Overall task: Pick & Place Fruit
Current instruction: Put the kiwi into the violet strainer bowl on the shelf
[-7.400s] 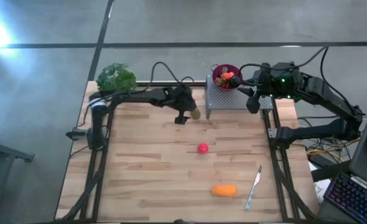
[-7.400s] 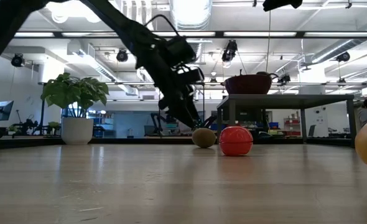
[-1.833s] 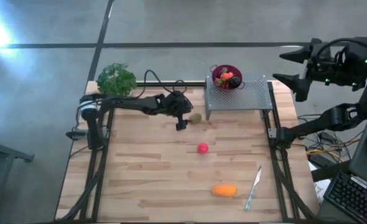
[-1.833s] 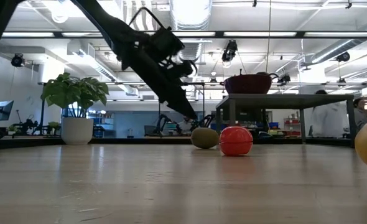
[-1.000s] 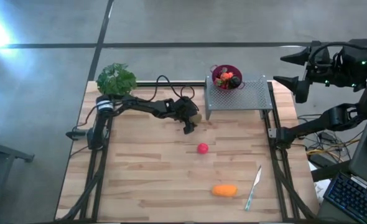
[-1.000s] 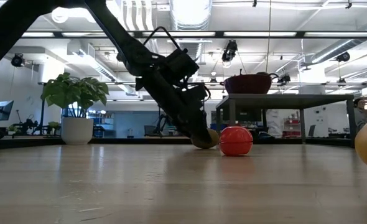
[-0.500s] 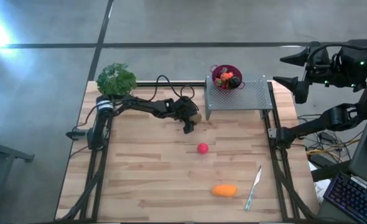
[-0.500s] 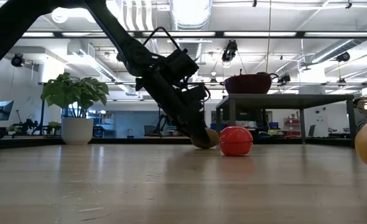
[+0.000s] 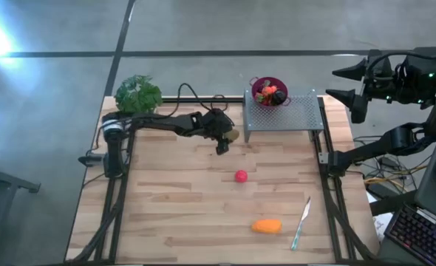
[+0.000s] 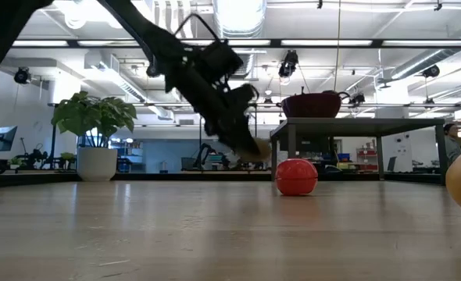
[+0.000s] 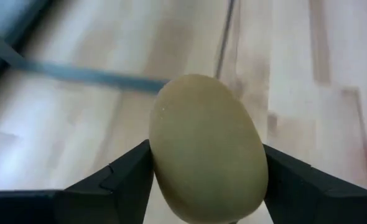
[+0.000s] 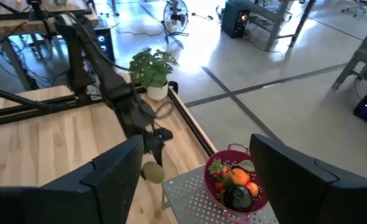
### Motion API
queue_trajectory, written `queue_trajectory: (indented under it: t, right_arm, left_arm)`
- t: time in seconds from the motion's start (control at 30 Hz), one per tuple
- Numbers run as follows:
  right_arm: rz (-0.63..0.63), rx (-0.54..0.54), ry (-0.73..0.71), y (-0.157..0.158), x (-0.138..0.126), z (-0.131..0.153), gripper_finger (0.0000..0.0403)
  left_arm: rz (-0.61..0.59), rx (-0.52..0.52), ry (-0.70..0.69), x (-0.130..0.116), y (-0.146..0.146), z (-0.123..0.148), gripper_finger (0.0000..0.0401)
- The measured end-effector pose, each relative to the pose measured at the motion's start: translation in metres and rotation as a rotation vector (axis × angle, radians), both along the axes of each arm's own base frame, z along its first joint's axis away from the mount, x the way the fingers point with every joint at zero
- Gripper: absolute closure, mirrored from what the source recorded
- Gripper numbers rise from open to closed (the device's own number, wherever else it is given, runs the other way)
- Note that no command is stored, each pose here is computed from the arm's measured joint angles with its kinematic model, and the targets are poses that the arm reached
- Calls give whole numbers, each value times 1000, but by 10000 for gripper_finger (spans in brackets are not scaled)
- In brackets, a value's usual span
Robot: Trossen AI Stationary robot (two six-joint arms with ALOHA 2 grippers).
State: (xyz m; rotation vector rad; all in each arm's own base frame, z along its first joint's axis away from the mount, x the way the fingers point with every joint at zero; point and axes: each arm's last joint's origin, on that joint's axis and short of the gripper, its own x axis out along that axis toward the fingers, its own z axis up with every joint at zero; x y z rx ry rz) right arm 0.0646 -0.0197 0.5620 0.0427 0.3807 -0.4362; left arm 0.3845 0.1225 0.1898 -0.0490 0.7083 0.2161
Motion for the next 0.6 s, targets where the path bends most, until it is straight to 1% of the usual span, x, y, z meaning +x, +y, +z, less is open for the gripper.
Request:
queue_trajectory:
  t: [0.1, 0.23, 0.37, 0.5, 0.6]
  right_arm:
    - [-1, 0, 3, 0, 0, 0, 126]
    - [0, 1, 13, 0, 0, -1, 140]
    - [0, -1, 15, 0, -1, -1, 154]
    - [-1, -1, 15, 0, -1, -1, 167]
    - [-2, -1, 15, 0, -1, -1, 175]
  left_arm:
    - [17, 40, -60, -7, 0, 27, 145]
    - [71, 108, -143, -20, -1, 62, 145]
    - [84, 155, -261, -29, -2, 95, 145]
    - [84, 184, -347, -27, -1, 121, 145]
    - [73, 224, -391, -21, 1, 140, 146]
